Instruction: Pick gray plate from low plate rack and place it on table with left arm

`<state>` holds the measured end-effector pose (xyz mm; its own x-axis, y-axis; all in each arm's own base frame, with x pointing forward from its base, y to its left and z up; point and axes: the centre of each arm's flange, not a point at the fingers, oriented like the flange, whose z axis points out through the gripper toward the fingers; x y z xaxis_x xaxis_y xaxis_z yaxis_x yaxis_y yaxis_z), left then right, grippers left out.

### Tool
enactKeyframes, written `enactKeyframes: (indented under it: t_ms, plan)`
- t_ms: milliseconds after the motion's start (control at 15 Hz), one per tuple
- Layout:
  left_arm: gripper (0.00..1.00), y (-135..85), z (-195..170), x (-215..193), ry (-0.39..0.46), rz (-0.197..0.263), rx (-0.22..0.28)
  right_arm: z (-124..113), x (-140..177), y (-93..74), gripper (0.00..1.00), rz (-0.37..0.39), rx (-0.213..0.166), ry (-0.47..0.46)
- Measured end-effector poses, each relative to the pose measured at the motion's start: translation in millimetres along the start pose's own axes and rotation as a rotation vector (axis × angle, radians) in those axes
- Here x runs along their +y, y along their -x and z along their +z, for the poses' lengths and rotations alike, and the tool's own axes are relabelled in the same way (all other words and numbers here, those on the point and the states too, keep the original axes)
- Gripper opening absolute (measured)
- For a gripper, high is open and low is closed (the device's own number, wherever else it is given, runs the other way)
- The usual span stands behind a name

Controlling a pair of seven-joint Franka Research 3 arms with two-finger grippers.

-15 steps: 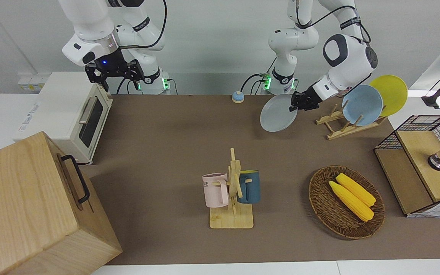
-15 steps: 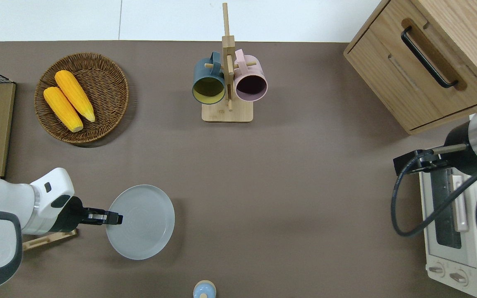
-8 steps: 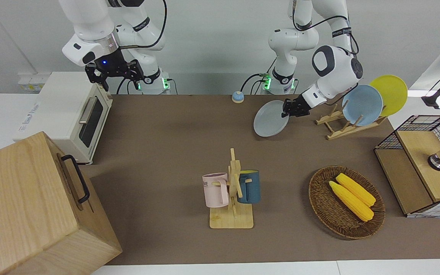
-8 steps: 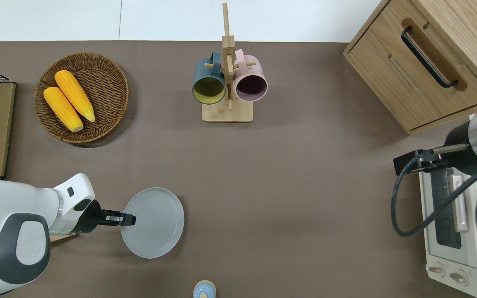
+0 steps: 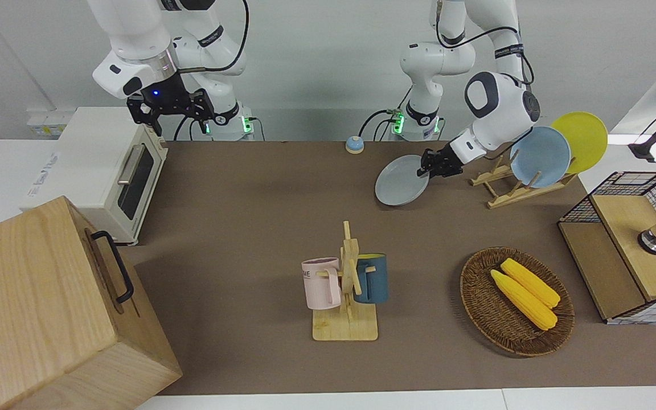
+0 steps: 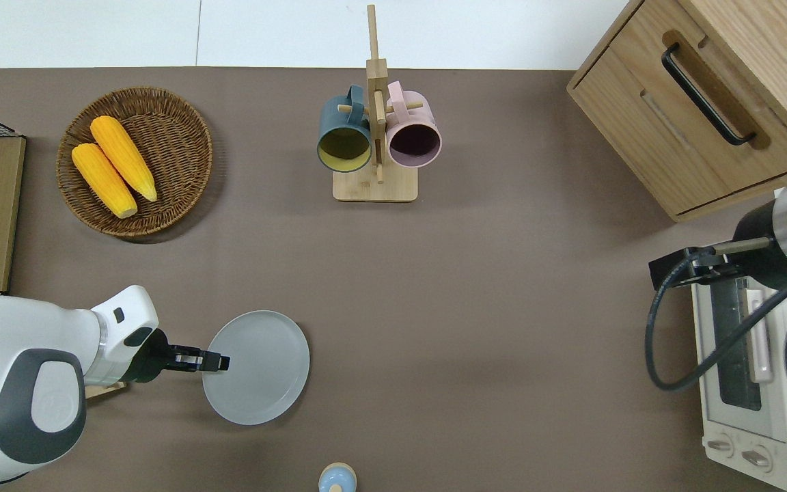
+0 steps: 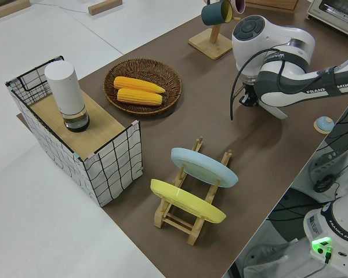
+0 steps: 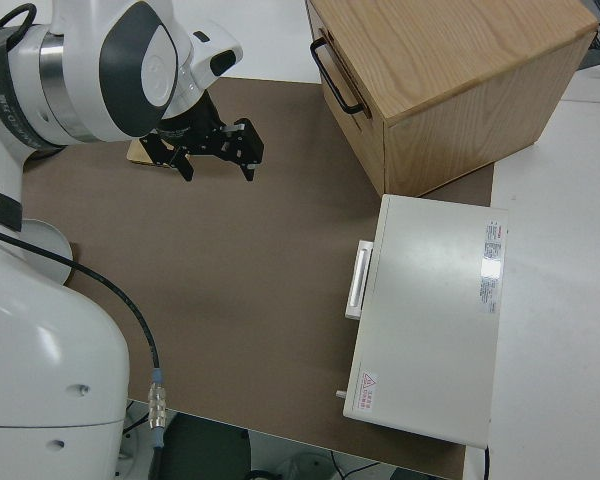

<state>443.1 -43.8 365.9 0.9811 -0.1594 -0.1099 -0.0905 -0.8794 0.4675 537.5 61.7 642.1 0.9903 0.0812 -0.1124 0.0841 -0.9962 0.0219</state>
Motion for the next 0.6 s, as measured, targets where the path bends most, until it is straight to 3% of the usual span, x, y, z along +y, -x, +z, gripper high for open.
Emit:
enactKeyframes:
  t_ms: [133, 333, 600]
  plan:
    - [0.41, 0, 0, 0, 0.000, 0.001, 0.001, 0, 0, 0.0, 0.99, 0.000, 0.000, 0.000]
    - [0.68, -1, -2, -2, -0.007, 0.003, 0.004, 0, 0, 0.0, 0.99, 0.000, 0.000, 0.000]
    - [0.78, -5, -15, -4, -0.067, 0.019, 0.008, 0, 0, 0.0, 0.99, 0.000, 0.000, 0.000]
